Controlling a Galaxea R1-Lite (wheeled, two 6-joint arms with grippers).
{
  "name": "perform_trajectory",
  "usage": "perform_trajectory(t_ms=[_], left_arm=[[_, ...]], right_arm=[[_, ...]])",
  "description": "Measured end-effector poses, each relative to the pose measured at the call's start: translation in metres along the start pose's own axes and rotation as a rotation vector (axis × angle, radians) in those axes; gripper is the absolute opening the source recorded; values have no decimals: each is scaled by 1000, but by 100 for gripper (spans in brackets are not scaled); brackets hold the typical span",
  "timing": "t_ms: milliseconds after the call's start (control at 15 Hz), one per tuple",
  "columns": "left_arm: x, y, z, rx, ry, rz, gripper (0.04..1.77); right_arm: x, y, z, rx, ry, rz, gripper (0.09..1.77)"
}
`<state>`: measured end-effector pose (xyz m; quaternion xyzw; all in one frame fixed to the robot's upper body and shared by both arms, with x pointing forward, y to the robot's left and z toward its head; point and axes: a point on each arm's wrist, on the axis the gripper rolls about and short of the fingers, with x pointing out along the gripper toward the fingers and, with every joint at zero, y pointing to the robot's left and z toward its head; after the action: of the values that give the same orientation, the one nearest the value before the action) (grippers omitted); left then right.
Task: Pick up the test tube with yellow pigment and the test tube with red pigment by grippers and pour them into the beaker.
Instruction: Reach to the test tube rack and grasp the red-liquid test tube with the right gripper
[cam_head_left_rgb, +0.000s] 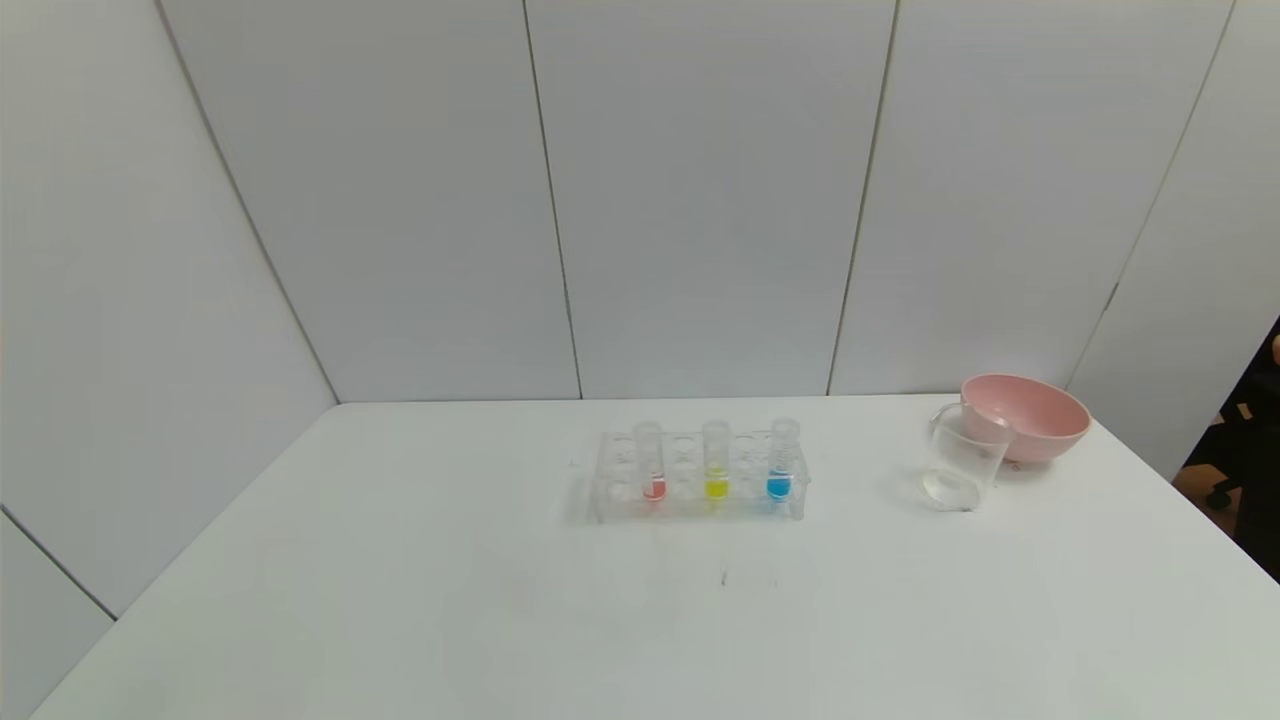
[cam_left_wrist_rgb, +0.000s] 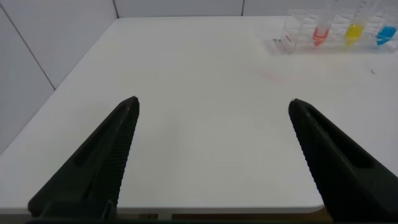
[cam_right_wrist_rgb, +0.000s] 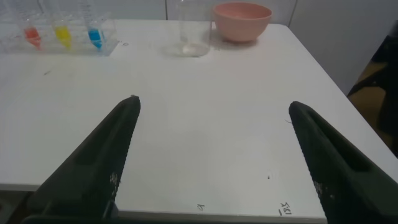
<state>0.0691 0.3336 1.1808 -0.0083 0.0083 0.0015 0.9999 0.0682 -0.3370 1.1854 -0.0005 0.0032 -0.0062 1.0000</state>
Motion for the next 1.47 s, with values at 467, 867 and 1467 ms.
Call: perform_trajectory(t_ms=[467, 867, 1467], left_arm=[[0, 0, 0, 0, 0, 0, 172], [0, 0, 0, 0, 0, 0, 172], [0, 0, 0, 0, 0, 0, 172]], right_arm=[[6, -1, 47, 38, 34, -24, 171], [39, 1, 85, 38, 153, 36, 171], [139, 13, 115, 41, 224, 159, 171]])
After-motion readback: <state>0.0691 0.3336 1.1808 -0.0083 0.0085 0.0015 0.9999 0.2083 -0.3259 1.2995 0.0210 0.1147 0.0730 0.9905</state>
